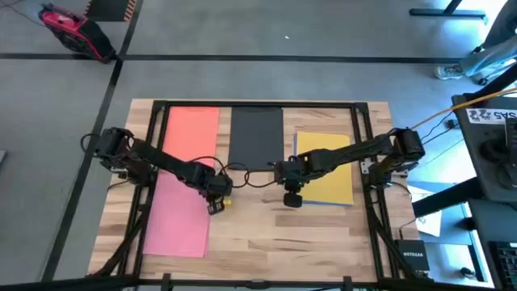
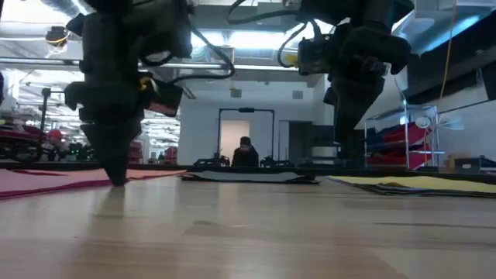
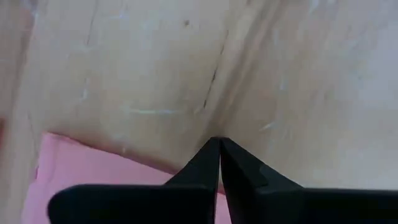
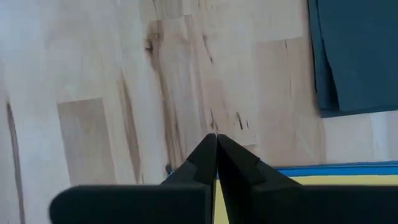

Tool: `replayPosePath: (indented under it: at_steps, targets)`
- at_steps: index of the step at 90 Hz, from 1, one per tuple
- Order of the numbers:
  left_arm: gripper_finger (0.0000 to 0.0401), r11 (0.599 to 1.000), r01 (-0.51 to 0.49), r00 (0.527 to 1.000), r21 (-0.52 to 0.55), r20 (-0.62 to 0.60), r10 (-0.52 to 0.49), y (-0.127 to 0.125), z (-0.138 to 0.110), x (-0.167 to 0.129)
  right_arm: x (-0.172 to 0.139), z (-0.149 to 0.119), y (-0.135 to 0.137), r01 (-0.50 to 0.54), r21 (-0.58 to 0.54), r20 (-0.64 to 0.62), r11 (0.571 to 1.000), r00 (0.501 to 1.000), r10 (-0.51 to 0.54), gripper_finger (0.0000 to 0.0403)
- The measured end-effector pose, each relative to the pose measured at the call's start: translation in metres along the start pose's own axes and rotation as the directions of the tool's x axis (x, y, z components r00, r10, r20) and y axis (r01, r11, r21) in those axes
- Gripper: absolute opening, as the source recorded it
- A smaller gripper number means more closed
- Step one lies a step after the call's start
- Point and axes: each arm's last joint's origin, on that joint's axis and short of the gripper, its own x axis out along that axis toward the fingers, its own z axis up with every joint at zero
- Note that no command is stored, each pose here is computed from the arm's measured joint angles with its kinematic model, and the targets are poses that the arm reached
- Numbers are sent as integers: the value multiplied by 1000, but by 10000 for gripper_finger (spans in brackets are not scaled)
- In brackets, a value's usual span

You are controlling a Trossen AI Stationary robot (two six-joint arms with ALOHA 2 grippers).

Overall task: Organize paper
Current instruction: Adjust the stacked pink color papers

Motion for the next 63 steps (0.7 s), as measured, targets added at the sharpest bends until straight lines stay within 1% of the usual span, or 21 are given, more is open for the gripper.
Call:
replayPosePath:
  at_steps: [40, 63]
  targets:
    - [0, 998, -24, 1000, -53, -2, 24, 9, 4, 1, 0, 0, 0, 0, -9, 0, 1000, 1000, 0, 0]
    - [0, 994, -58, 998, -94, -5, 57, 12, 3, 1, 0, 0, 0, 0, -9, 0, 1000, 1000, 0, 0]
